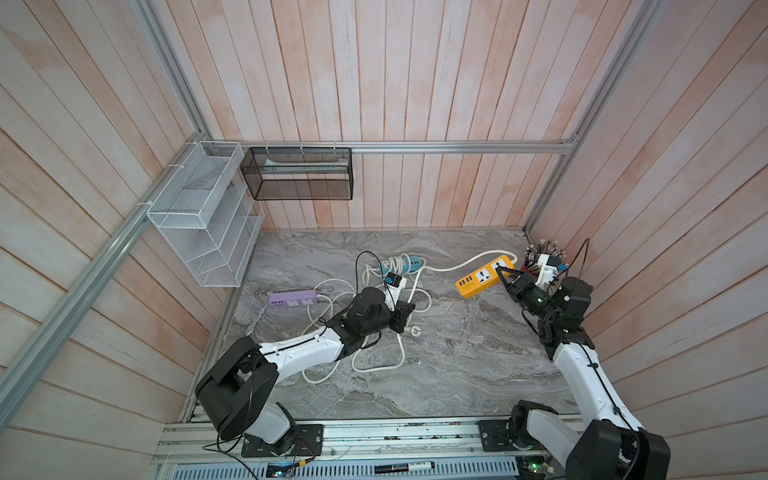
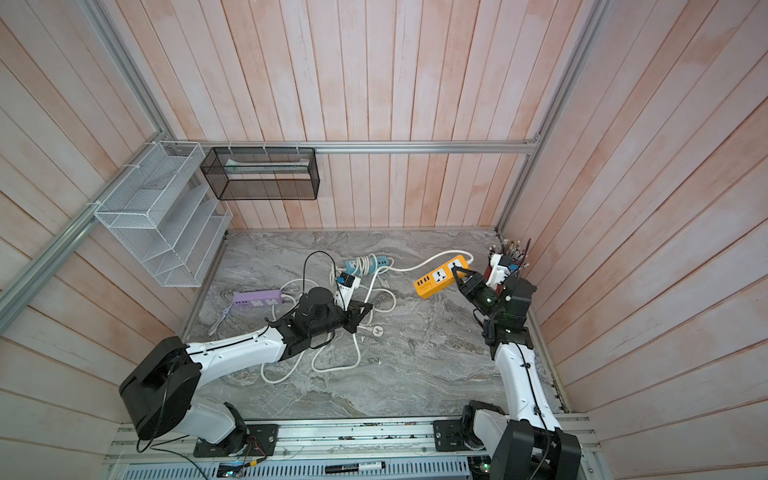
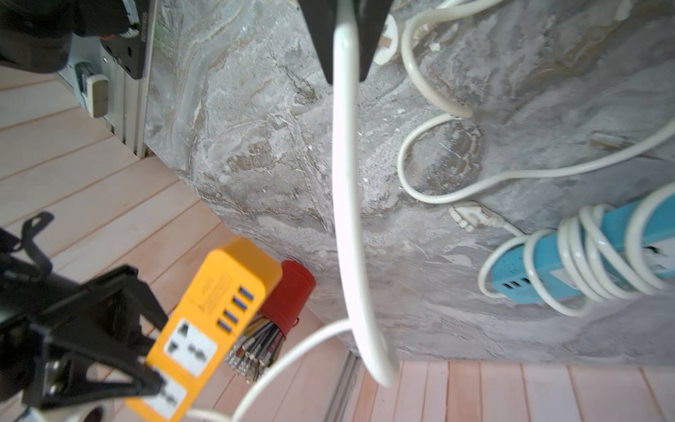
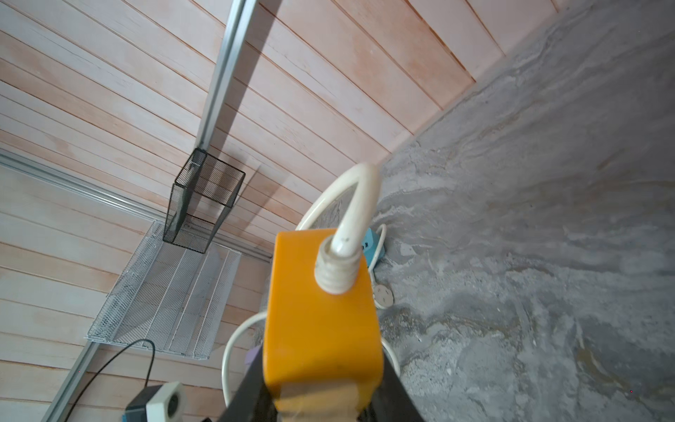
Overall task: Unwrap the cord wrapped around the power strip
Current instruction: Unwrap the power cord from the power strip.
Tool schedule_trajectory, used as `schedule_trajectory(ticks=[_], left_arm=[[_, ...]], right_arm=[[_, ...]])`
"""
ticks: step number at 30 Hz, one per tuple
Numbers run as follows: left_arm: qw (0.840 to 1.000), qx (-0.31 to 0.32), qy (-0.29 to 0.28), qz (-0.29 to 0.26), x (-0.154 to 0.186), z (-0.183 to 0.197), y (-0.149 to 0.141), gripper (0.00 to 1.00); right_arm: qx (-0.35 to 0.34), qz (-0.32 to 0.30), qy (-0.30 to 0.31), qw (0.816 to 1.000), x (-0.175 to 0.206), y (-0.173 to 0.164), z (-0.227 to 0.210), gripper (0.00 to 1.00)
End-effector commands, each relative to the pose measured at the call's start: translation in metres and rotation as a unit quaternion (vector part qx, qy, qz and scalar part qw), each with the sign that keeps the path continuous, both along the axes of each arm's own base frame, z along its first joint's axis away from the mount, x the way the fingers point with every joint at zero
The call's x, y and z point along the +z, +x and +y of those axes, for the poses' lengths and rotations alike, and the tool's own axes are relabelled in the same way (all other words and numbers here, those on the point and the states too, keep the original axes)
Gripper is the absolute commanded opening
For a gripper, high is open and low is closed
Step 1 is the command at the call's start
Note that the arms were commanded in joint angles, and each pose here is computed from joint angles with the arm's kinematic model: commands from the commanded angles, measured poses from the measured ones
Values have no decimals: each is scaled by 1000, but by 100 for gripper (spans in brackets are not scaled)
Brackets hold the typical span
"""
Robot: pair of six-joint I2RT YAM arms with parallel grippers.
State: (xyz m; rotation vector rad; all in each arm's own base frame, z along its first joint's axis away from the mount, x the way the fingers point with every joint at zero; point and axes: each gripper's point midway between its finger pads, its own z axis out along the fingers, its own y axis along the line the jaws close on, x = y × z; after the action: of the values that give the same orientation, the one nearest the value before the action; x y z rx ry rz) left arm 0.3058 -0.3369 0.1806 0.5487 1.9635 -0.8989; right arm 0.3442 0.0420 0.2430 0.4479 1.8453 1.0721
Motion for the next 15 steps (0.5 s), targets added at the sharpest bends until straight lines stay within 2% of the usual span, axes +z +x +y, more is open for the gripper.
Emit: schedule_trajectory(ticks=[1, 3, 4, 8, 9, 10, 15], left_arm=[[997, 24, -30, -63, 52, 6, 19, 39], [997, 22, -29, -73, 61, 5, 22, 63], [997, 20, -29, -75, 64, 4, 23, 70], [997, 9, -36, -72, 68, 1, 20, 85], [997, 11, -37, -72, 70, 2, 19, 94], [997, 16, -37, -73, 70, 5, 19, 100], [995, 50, -28, -76, 72, 25, 22, 100]], right_arm=[[21, 25, -45, 998, -24, -13, 6, 0], [11, 50, -54, 997, -43, -19, 3, 0], [7, 62, -55, 997, -52, -22, 2, 0], [2, 113, -52, 992, -91, -33, 1, 0], [-1, 127, -51, 991, -102, -36, 1, 0], [-7, 136, -50, 989, -110, -38, 0, 0], [-12, 172, -50, 984, -143, -46, 1, 0]])
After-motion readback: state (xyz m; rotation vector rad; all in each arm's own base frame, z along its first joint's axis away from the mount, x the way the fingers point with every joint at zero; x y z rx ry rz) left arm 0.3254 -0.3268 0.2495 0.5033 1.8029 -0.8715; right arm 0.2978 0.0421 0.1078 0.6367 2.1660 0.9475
